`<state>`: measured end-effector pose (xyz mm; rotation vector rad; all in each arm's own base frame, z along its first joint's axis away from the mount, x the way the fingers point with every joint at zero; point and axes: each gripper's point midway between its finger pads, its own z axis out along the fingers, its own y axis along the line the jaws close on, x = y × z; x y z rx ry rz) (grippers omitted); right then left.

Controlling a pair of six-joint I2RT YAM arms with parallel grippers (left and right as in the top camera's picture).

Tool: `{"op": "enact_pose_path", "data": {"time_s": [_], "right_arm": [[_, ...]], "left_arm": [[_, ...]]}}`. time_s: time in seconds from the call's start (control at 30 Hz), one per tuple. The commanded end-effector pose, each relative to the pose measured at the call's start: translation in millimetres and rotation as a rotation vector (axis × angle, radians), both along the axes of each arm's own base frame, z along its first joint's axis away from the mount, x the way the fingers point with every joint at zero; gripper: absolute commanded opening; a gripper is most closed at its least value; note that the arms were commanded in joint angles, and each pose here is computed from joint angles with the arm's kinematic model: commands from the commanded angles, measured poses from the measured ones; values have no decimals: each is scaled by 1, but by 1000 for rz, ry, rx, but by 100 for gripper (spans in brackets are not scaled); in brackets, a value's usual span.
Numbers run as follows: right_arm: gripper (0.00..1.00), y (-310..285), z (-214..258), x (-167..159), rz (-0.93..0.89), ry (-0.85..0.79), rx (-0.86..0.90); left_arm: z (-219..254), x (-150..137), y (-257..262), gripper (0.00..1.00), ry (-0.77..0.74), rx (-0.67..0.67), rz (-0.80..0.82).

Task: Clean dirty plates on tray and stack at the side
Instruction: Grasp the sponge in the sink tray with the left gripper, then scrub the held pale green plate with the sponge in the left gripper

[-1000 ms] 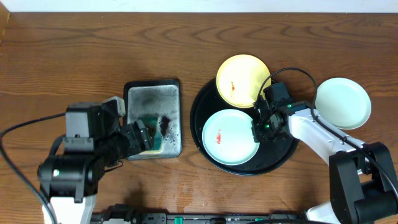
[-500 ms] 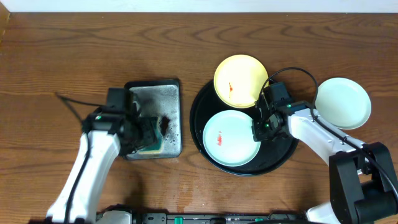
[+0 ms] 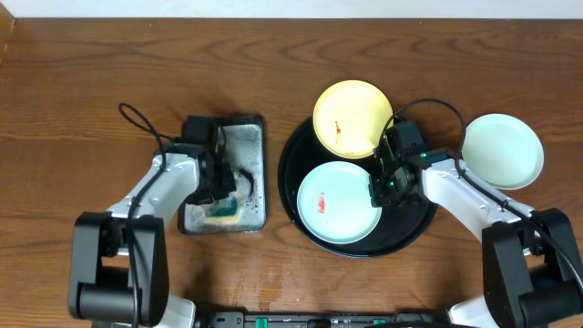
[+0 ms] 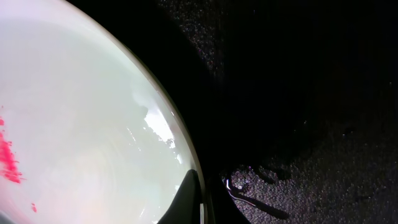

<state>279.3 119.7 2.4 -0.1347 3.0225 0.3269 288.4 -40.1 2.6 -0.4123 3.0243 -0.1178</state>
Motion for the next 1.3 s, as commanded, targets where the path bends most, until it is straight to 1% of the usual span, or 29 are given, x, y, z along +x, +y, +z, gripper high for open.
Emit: {"op": "enact_pose_path", "data": {"time_s": [0.0,0.07,0.23,0.4,0.57,0.7,0.87,0.97,1.03,1.2,1.27], "right_arm": [[1,-16,-7,2,-19,-13,-101],[1,-16,-7,2,-19,-12,-101],[1,-16,-8,2,-19,-12,-101],[1,-16,-8,1,-19,-10,-102],[1,-16,-8,2,-19,-11,-101],[1,-15,-7,2,-19,-13,-101],[1,-15,-7,2,-19,-13,-101],[1,-16,-7,2,-19,-13,-101],[1,-16,-7,2,-19,-13,-101],[1,-15,-7,2,-19,-13,-101],[1,-16,-7,2,-19,-13,-101]], "left_arm": [[-32,-27,0,7,135,21,-17],[-26,-26,0,7,131,20,-16],[4,-12,-2,7,80,15,-16],[48,2,-3,7,-24,3,-16],[82,3,-3,7,-117,-6,-15],[93,1,-5,7,-145,-12,-22],[94,-2,-23,7,-150,-17,-82],[104,1,-46,8,-177,-32,-148],[114,2,-71,7,-203,-70,-197],[125,-4,-141,8,-241,-222,-232],[115,-6,-179,8,-236,-269,-244]]}}
